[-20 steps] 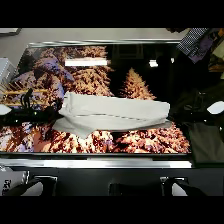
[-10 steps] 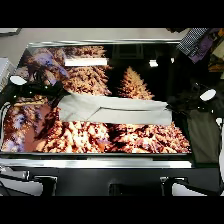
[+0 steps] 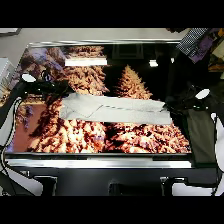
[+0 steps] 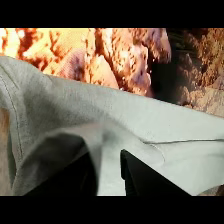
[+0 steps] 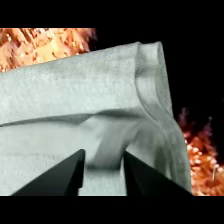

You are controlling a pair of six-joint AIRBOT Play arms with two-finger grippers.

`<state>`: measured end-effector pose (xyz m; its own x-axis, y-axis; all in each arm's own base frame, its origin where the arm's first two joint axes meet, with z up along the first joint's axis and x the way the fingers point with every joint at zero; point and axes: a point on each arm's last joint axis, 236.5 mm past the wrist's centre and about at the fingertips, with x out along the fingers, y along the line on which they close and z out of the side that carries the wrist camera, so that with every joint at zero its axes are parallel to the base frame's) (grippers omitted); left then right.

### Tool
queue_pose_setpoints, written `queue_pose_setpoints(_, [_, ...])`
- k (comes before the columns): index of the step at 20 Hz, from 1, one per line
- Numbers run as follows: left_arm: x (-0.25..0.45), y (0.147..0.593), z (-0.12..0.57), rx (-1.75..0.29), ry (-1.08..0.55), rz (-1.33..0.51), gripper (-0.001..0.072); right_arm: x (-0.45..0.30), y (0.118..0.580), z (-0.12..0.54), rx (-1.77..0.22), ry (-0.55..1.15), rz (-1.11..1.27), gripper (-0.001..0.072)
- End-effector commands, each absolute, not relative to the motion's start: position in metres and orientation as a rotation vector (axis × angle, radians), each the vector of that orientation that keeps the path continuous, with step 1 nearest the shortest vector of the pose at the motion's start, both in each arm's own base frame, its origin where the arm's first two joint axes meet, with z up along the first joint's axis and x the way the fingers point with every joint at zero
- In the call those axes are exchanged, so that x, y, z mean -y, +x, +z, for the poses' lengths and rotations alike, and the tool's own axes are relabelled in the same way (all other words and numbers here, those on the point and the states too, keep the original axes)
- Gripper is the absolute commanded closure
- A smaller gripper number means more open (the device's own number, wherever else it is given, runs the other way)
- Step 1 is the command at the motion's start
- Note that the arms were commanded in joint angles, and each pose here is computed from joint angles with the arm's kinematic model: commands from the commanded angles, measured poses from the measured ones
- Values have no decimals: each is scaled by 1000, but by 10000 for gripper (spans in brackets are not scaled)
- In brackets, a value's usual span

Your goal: Fold the clothes and pants, and hang the long-sleeved shirts on hangers.

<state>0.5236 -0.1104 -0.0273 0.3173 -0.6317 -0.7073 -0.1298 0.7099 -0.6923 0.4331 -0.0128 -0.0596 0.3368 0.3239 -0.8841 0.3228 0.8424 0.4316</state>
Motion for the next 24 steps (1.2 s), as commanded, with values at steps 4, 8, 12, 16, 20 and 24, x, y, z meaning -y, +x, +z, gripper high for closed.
queue_pose_setpoints(4, [101, 523, -14, -1214, -751, -375, 300, 35, 419, -28, -1315, 811, -1, 210])
queue_pose_setpoints(8, [81, 514, 23, -1174, -711, -373, 301, 76, 404, -14, -1270, 973, 52, 147])
queue_pose_setpoints(12, [73, 505, 51, -1139, -651, -369, 300, 73, 394, -41, -1340, 1007, 158, 49])
queue_pose_setpoints(16, [76, 499, 58, -1147, -644, -384, 301, 58, 411, -65, -1324, 1078, 219, 36])
queue_pose_setpoints(20, [76, 498, 58, -1153, -650, -382, 300, 38, 420, -84, -1345, 1028, 250, 37])
queue_pose_setpoints(24, [76, 498, 58, -1153, -650, -382, 301, 32, 428, -94, -1337, 1007, 230, 47])
